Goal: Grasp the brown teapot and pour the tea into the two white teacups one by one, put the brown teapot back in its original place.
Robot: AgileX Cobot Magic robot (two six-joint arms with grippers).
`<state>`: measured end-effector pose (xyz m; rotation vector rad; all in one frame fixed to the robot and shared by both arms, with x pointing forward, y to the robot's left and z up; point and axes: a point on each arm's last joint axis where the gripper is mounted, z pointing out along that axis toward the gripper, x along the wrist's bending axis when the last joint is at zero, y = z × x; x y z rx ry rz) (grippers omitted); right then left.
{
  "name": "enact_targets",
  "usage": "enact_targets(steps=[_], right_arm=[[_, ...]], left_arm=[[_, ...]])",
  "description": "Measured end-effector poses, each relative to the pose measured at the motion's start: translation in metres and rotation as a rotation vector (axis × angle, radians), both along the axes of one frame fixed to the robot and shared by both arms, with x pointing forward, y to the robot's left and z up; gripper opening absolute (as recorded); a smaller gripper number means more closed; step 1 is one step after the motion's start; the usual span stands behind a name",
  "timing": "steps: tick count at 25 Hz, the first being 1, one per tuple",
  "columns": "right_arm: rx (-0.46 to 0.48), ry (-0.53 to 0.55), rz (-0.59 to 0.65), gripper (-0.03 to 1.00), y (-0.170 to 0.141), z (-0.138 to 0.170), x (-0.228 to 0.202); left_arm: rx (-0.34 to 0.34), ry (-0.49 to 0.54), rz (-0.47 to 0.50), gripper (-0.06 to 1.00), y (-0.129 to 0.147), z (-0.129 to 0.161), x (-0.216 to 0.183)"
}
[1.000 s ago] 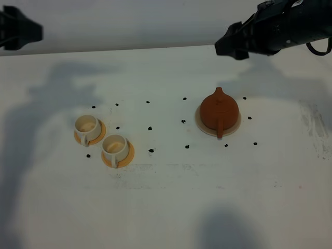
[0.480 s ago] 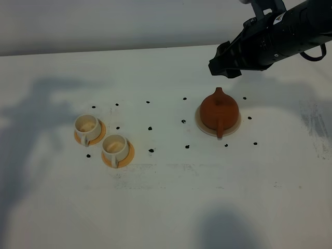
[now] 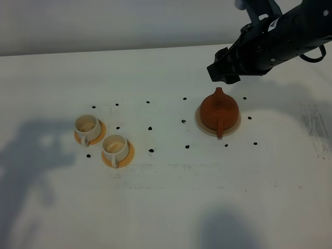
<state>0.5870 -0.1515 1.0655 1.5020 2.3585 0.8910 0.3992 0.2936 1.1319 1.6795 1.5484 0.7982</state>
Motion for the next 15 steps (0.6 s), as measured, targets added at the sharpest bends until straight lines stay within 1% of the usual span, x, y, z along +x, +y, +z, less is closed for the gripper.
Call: enact_targets(steps=[3,7,12,15], right_arm=[[-0.048,0.0,0.001,0.59,0.006,-0.004,-0.002],[-0.076,0.028,0.008,0.59,0.015,-0.014,-0.003],[-0.08,0.056,0.017,0.59,0.024,-0.021,-0.005],[-0.079,0.066,0.007,0.59,0.024,-0.022,-0.005]], left_arm=[[-0.011,-0.021,0.009,0.57,0.0,-0.015,-0.028],[-0.015,-0.035,0.035,0.57,0.002,-0.037,-0.061],[-0.042,-0.058,0.079,0.57,0.004,-0.045,-0.1],[-0.037,-0.069,0.1,0.57,0.006,-0.047,-0.118]])
